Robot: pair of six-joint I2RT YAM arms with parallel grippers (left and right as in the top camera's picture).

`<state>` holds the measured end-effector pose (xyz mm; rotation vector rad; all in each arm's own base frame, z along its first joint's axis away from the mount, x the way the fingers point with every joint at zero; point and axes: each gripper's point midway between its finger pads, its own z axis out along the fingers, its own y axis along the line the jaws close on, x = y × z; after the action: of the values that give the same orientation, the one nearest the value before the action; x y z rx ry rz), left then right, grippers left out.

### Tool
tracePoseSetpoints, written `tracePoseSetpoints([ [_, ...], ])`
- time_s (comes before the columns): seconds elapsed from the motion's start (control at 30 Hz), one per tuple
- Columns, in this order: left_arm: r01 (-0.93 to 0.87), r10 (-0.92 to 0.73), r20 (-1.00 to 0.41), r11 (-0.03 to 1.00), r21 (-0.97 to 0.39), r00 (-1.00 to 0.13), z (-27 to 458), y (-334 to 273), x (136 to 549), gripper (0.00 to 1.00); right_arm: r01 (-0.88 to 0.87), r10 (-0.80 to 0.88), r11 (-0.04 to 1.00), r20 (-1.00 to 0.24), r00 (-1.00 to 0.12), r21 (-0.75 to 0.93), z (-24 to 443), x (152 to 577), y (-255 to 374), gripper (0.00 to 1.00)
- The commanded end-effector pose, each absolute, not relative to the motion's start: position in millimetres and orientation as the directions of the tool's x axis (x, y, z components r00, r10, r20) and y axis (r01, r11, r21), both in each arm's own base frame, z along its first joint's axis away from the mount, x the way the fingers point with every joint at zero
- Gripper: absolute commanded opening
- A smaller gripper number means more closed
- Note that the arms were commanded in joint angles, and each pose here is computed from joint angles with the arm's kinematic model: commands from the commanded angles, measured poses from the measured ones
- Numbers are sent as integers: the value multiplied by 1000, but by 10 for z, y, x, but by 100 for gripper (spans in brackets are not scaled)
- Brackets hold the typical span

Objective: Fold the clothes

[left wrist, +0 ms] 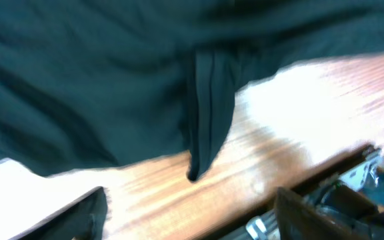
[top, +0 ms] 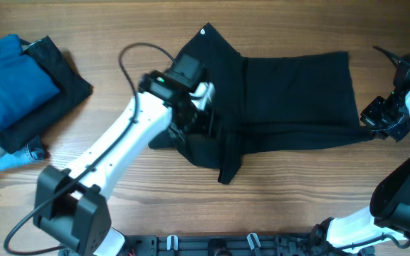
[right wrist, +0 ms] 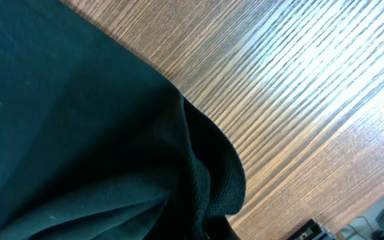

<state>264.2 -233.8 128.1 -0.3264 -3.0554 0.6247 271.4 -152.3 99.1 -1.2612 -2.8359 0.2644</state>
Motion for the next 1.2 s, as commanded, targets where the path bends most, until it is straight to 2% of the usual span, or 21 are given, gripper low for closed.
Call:
tracePoseSetpoints([
  [0.0, 138, 193, 112, 916, -376, -975, 907, -2484, 2290, 91, 733, 733, 656, -80, -676, -183, 1065, 2745, -1610, 5],
  [0.2, 111, 217, 192, 887, -449, -957, 659, -2784, 1989, 95, 722, 721, 672, -73, -689, -167, 1059, 2765, -1585, 6],
  [0.43, 21, 146, 305, 925, -378, -941, 339, -2824, 1811, 96, 721, 721, 672, -72, -689, -167, 1059, 2763, -1583, 6],
  [0.63, -2, 134, 361, 936, -353, -923, 161, -2814, 1760, 95, 721, 721, 672, -71, -689, -167, 1059, 2761, -1583, 6],
  [0.7, -7, 139, 367, 929, -371, -920, 124, -2861, 1767, 91, 722, 721, 672, -73, -689, -167, 1059, 2765, -1585, 6],
  [0.73, -5, 145, 360, 923, -386, -921, 113, -2896, 1784, 86, 722, 721, 672, -73, -689, -166, 1059, 2767, -1585, 6],
  [0.77, -1, 151, 351, 918, -397, -924, 99, -2928, 1802, 76, 722, 721, 672, -73, -689, -166, 1059, 2767, -1585, 6],
  [0.8, 4, 156, 343, 915, -403, -926, 98, -2947, 1814, 60, 722, 721, 672, -74, -689, -167, 1059, 2767, -1586, 6],
  [0.83, 8, 158, 337, 913, -407, -928, 97, -2956, 1825, 52, 722, 721, 672, -73, -689, -167, 1059, 2766, -1586, 6],
  [0.9, 21, 170, 328, 910, -414, -929, 96, -2959, 1834, 16, 722, 721, 672, -74, -689, -167, 1059, 2767, -1586, 6],
  [0.93, 37, 186, 321, 907, -420, -929, 97, -2952, 1839, 4, 722, 722, 672, -75, -688, -166, 1059, 2769, -1587, 6],
  [1.17, 80, 195, 311, 934, -347, -930, 274, -2532, 2005, 4, 722, 721, 672, -77, -689, -166, 1060, 2774, -1589, 6],
])
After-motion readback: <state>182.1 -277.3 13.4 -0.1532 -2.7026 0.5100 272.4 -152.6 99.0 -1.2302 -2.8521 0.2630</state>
